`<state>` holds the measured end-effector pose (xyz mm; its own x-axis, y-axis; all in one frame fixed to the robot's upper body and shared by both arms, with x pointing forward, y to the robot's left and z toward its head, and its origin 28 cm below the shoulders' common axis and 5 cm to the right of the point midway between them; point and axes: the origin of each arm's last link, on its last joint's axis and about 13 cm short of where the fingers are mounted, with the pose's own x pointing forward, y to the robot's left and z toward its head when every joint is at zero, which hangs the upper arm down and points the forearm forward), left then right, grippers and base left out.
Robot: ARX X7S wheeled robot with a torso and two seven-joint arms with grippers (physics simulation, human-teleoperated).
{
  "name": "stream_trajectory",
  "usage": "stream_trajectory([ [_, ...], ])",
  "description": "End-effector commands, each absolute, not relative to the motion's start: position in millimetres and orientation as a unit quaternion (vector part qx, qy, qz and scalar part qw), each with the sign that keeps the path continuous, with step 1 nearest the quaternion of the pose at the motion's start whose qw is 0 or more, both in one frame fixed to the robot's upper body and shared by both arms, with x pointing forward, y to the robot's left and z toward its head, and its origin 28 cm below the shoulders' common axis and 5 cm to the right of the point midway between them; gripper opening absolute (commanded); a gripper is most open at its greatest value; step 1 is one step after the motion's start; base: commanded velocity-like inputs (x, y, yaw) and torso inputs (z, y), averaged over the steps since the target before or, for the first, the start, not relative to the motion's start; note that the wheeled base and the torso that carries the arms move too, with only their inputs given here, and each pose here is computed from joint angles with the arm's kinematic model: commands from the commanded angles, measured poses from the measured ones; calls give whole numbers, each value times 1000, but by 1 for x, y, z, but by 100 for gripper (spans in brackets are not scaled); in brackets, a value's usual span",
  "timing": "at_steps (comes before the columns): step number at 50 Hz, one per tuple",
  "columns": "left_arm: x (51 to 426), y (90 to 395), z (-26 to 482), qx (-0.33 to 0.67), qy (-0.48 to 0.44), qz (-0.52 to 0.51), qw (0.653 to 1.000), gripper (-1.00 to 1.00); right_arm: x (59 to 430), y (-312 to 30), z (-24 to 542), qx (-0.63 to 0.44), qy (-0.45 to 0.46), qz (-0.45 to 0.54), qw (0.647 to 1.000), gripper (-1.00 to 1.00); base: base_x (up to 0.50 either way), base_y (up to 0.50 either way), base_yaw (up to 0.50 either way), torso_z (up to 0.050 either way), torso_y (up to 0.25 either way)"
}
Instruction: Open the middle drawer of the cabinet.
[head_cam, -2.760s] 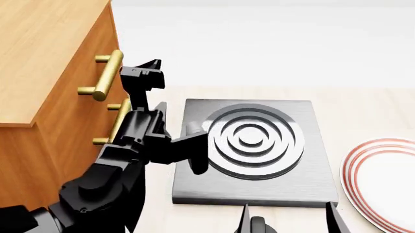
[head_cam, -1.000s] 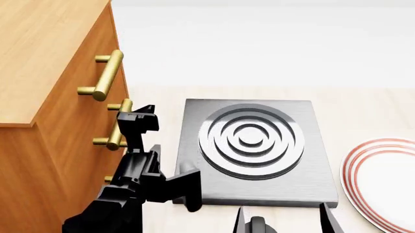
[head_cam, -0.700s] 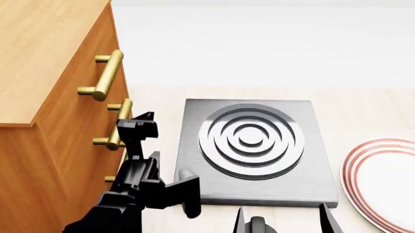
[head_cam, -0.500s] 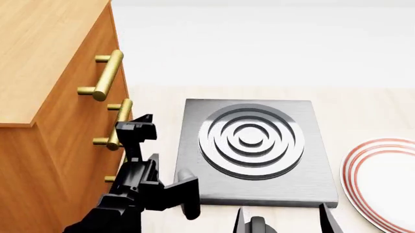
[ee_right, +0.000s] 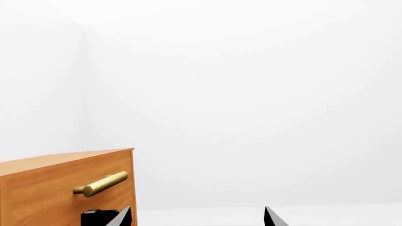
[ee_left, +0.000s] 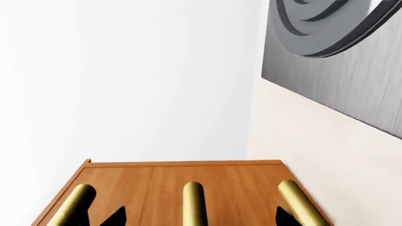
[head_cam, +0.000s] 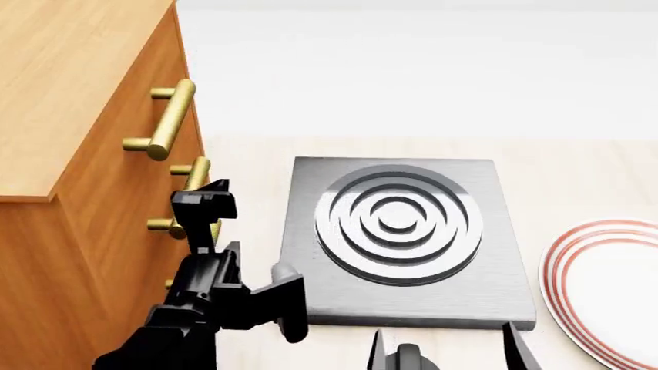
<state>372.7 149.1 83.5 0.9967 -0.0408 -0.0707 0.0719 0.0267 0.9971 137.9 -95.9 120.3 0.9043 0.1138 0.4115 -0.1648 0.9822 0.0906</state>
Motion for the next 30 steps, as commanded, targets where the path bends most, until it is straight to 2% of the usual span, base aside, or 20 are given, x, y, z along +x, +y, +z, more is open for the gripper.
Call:
stream_trajectory([
  [1,374,153,84,698,18,-31,715,100,138,-96,120,61,-206,72,974,100,0,0,0,0,0],
  [30,378,168,82,702,37,-9,711,100,139,-95,120,60,-203,72,975,100,0,0,0,0,0],
])
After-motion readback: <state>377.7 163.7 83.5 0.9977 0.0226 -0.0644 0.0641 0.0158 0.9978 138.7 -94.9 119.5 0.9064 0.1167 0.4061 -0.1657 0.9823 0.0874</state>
